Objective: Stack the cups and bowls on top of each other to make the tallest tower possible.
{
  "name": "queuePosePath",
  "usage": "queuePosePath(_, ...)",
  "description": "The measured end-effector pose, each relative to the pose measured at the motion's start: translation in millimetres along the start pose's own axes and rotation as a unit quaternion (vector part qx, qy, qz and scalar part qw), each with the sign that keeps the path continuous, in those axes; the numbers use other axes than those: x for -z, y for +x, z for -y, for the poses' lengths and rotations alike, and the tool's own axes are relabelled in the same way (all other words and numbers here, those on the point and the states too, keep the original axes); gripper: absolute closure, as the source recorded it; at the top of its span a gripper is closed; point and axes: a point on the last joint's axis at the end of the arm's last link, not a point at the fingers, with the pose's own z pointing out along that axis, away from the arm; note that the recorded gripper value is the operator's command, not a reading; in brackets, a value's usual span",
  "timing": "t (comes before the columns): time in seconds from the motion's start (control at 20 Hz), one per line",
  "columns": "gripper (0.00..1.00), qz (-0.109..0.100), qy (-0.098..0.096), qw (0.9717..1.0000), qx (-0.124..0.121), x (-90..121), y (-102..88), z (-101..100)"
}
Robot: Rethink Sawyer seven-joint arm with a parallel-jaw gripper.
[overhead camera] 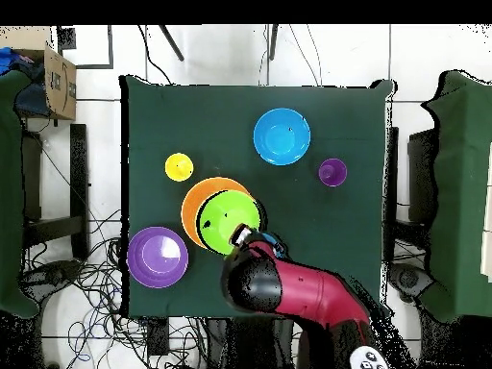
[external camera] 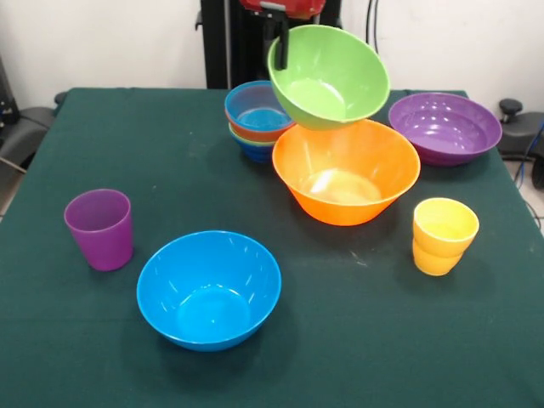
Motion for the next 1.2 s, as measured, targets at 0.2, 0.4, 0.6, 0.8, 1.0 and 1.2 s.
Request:
queuePosePath(0.2,1.00,-0.011,0.006,0.9999,-0.003,-3,6.0,20)
queuePosePath(0.4,1.00,-0.018,0.007,0.9998,-0.003,-5,9.2,34)
queuePosePath(0.6,1.00,-0.022,0.006,0.9997,0.000,-7,10.6,46)
queuePosePath(0.8,1.00,-0.024,0.006,0.9997,0.003,-7,11.6,52)
queuePosePath(1.0,1.00,-0.025,0.006,0.9996,0.012,-8,12.7,57)
queuePosePath(1.2,1.00,-0.025,0.004,0.9995,0.021,-10,12.7,60)
